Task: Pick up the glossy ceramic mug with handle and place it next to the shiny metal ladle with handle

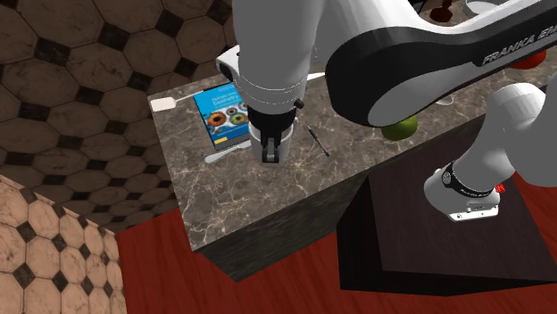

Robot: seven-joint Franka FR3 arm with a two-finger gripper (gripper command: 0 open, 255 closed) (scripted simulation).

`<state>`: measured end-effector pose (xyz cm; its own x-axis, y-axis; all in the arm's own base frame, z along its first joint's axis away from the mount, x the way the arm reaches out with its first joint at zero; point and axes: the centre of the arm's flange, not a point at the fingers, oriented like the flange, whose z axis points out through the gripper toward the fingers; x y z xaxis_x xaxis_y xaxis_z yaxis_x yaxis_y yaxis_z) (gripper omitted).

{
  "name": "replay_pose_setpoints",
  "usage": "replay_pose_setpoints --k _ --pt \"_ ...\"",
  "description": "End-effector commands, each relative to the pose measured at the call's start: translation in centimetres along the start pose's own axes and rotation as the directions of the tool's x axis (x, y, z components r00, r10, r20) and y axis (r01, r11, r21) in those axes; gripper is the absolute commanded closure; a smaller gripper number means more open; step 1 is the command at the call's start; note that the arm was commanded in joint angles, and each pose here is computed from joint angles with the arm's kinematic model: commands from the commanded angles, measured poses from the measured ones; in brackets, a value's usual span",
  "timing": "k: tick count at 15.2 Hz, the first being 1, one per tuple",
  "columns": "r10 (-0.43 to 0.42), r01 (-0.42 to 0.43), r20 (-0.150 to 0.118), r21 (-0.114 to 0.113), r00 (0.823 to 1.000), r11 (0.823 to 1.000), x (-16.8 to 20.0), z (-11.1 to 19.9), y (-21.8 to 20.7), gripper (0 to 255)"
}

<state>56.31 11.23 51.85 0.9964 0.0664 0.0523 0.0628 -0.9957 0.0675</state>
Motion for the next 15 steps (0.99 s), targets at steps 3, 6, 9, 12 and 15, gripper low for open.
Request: replay_pose_setpoints --k 3,6,9,12,15 --pt "0.000 0.000 0.000 0.000 1.000 1.000 -1.9 -0.3 3.5 255" --pt "0.000 0.000 0.000 0.000 1.000 1.000 -3.8 -0.2 7.0 255" --pt "0.000 0.000 0.000 0.000 1.000 1.000 -5.8 -0.1 10.4 255" --pt "0.000 0.000 0.000 0.000 1.000 1.000 -7.7 0.1 13.9 255" --pt "0.000 0.000 0.000 0.000 1.000 1.000 -9.7 0.2 17.3 255"
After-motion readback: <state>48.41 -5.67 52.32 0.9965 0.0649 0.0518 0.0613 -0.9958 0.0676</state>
